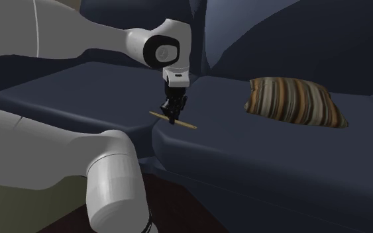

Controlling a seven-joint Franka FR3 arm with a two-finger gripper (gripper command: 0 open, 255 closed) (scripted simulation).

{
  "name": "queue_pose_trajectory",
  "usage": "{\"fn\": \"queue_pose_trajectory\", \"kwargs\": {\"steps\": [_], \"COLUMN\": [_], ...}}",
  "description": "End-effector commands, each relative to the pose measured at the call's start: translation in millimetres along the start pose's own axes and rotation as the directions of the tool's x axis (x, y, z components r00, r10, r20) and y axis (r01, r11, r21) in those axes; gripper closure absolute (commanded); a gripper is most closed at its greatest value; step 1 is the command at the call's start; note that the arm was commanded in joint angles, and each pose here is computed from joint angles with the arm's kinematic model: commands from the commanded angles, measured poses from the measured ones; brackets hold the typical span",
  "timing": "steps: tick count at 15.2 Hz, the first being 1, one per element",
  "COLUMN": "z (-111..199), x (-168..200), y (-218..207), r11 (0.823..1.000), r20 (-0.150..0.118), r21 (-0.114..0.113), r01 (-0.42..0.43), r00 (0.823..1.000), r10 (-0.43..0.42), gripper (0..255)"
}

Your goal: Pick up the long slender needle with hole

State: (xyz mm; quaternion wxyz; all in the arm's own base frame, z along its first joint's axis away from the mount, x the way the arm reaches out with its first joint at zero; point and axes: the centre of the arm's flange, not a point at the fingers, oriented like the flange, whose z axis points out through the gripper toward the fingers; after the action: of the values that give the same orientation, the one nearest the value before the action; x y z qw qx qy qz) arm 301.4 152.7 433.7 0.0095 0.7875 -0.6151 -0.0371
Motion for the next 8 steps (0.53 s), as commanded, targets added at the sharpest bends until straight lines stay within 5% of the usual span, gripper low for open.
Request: {"fn": "queue_pose_trajectory", "kwargs": {"steps": [1, 8], "z": [-8.8, -45.6], "x": [0.3, -1.4], "y": [1.1, 3.3], "r11": [1.000, 1.000], "r20": [0.000, 0.000], "r21": [-0.004, -0.004], "r01": [0.000, 0.000], "r00": [1.000, 1.000], "r10": [0.000, 0.000], "gripper": [255, 255]}}
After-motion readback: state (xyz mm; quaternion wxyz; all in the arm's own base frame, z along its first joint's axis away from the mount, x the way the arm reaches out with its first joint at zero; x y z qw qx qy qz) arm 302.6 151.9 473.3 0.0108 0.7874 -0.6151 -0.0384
